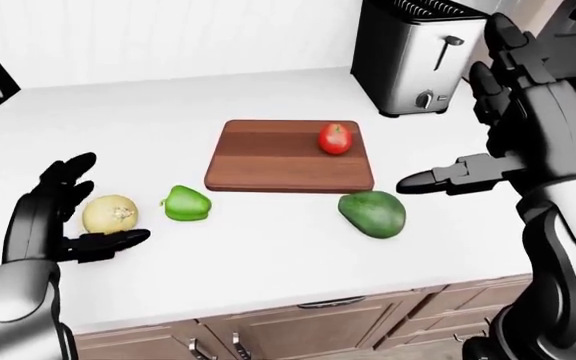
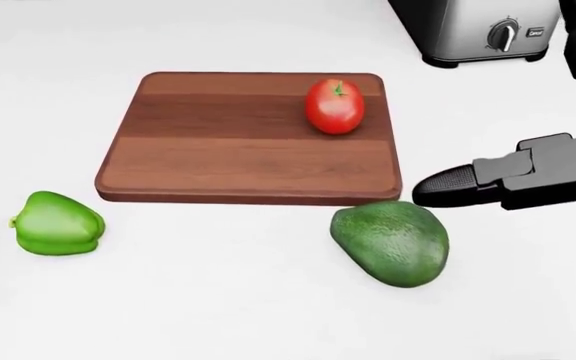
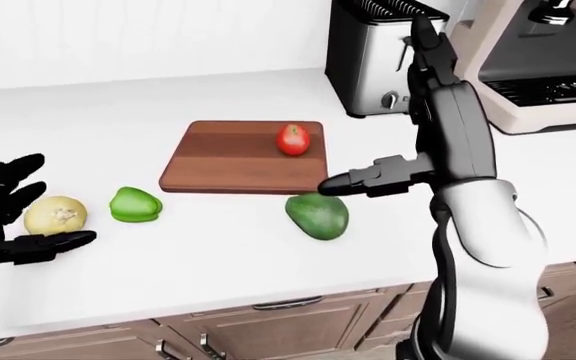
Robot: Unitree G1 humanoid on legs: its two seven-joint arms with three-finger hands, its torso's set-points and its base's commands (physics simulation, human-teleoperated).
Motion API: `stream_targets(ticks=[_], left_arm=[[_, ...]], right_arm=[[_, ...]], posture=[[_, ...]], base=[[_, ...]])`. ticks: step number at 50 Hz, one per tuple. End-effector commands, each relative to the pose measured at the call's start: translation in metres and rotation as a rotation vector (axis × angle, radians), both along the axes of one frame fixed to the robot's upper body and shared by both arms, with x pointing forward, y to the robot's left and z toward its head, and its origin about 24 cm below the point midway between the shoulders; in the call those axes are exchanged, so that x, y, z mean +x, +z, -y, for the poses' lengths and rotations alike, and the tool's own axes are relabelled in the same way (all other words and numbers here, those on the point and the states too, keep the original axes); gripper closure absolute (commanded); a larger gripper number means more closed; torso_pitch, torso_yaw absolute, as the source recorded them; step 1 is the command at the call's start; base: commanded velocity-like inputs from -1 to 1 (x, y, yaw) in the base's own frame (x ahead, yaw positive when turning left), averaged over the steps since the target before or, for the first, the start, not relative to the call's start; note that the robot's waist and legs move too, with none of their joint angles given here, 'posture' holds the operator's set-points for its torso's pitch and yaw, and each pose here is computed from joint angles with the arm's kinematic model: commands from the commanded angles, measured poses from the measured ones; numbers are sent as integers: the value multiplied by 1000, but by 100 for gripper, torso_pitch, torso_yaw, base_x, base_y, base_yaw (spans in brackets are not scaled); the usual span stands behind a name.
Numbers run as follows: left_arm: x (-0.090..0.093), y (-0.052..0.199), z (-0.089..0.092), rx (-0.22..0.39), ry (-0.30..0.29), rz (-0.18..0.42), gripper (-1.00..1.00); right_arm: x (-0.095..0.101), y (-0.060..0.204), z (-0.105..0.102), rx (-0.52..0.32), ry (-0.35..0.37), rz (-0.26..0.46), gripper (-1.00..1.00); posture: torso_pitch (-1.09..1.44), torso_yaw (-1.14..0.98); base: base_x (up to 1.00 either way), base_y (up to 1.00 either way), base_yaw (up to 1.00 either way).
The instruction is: Place the avocado, onion, tomato and bell pepper on the cutting board.
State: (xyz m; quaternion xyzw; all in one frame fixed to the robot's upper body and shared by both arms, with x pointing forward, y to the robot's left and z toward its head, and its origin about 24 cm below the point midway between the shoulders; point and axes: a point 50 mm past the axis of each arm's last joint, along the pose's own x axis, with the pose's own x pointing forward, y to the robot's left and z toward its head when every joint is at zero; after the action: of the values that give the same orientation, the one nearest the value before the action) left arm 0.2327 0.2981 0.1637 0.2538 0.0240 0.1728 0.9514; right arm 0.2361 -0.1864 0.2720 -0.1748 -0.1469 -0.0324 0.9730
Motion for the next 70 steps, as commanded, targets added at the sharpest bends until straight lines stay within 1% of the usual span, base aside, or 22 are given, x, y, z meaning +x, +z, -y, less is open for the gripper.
stream_targets(ticks=[1, 4, 5, 8, 11, 17, 20, 21, 24, 37, 43, 45, 50, 51, 55, 56, 59, 60, 64, 66, 68, 70], left_arm=[[-2, 14, 0, 50, 11, 61, -42], [-3, 13, 0, 56, 11, 55, -36], [-3, 13, -1, 56, 13, 55, -27], [-4, 12, -1, 58, 12, 54, -12], [-6, 12, -2, 58, 14, 54, -3], [-6, 13, -2, 61, 13, 56, 30], [-7, 13, -2, 62, 15, 55, 35], [-7, 14, -2, 64, 14, 56, 41], [-6, 17, -1, 70, 14, 57, 44], [6, 53, 3, 120, 4, 102, 57], [25, 79, 10, 133, -23, 140, 59], [35, 86, 15, 140, -43, 151, 65], [62, 103, 26, 131, -82, 186, 69], [70, 107, 32, 134, -107, 193, 69], [95, 122, 49, 127, -153, 221, 73], [105, 127, 58, 123, -180, 231, 73], [118, 133, 67, 122, -206, 240, 76], [128, 136, 76, 115, -232, 246, 77], [146, 137, 94, 102, -285, 247, 76], [152, 138, 100, 96, -298, 250, 76], [160, 137, 111, 92, -332, 247, 76], [165, 137, 118, 92, -349, 247, 76]], right_arm=[[-5, 10, 0, -13, -7, 72, -100], [-5, 10, 0, -11, -9, 72, -100], [-5, 9, 0, -14, -9, 72, -100], [-5, 9, 1, -10, -11, 72, -100], [-5, 9, 1, -14, -10, 71, -100], [-6, 9, 1, -10, -13, 72, -100], [-7, 10, 1, -13, -13, 72, -100], [-6, 10, 1, -13, -13, 71, -100], [-4, 9, 1, -13, -10, 71, -100], [-5, 11, 2, -5, -9, 75, -100], [-7, 9, 4, -3, -13, 73, -100], [-9, 8, 4, -1, -14, 73, -100], [-9, 8, 5, 1, -17, 73, -100], [-9, 7, 5, 3, -16, 73, -100], [-12, 5, 6, 7, -20, 73, -100], [-13, 4, 7, 8, -22, 71, -100], [-13, 5, 8, 10, -25, 74, -100], [-14, 4, 8, 11, -25, 75, -100], [-15, 2, 8, 15, -27, 73, -100], [-15, 1, 8, 15, -27, 72, -100], [-15, 3, 9, 13, -29, 73, -100], [-15, 3, 8, 12, -29, 73, -100]], posture=[[0, 0], [0, 0], [0, 0], [0, 0], [0, 0], [0, 0], [0, 0], [0, 0], [0, 0], [0, 0], [0, 0], [0, 0], [0, 0], [0, 0], [0, 0], [0, 0], [0, 0], [0, 0], [0, 0], [0, 0], [0, 0], [0, 0]], base=[[0, 0, 0], [0, 0, 0], [0, 0, 0], [0, 0, 0], [0, 0, 0], [0, 0, 0], [0, 0, 0], [0, 0, 0], [0, 0, 0], [0, 0, 0], [0, 0, 0], [0, 0, 0], [0, 0, 0], [0, 0, 0], [0, 0, 0], [0, 0, 0], [0, 0, 0], [0, 0, 0], [0, 0, 0], [0, 0, 0], [0, 0, 0], [0, 0, 0]])
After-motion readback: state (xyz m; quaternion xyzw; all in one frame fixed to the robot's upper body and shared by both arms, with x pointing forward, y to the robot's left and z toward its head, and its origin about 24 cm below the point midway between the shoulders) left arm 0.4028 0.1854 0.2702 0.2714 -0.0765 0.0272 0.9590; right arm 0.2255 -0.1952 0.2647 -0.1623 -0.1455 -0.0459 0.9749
